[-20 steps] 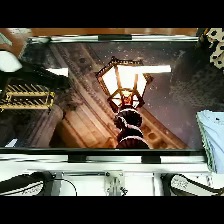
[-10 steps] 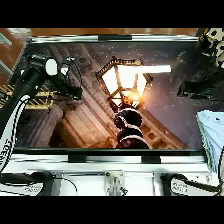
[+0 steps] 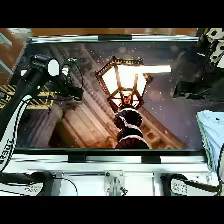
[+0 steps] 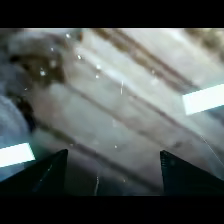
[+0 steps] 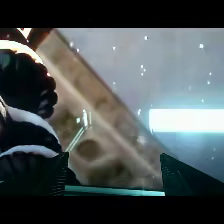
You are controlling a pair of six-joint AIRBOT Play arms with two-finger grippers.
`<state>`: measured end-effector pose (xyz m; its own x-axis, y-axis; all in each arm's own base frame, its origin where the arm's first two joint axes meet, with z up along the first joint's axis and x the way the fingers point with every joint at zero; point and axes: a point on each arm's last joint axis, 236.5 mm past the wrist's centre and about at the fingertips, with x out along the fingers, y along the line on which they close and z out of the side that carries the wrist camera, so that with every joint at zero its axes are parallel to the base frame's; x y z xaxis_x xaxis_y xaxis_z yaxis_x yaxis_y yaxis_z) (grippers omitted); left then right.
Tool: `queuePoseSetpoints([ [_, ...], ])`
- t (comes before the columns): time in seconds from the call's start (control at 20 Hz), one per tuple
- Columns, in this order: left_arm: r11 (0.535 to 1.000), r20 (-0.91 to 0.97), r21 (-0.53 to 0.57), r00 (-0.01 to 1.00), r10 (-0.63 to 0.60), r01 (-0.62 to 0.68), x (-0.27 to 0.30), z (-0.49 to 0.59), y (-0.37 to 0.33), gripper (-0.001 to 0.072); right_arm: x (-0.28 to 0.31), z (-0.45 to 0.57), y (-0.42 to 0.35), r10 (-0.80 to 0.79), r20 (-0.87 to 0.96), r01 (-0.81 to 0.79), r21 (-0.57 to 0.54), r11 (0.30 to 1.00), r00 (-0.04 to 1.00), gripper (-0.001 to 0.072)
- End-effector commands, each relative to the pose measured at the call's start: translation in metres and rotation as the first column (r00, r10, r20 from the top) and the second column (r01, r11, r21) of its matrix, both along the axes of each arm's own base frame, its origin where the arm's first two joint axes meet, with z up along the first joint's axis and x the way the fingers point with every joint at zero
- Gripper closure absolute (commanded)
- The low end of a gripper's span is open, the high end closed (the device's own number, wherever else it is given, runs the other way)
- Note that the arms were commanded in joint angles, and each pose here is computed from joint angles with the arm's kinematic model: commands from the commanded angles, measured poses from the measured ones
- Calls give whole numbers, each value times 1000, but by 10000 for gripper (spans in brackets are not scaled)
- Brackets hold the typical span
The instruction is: Fold the shirts.
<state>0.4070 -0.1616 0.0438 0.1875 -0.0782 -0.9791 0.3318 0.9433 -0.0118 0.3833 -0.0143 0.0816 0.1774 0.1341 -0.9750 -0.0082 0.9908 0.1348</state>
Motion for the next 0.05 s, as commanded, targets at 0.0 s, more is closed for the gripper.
queuePoseSetpoints([
  [0.0, 1000, -9, -13, 1000, -1, 1, -2, 0, -3, 33, 0, 0, 1, 2, 0, -2, 1, 1000, 1000, 30],
])
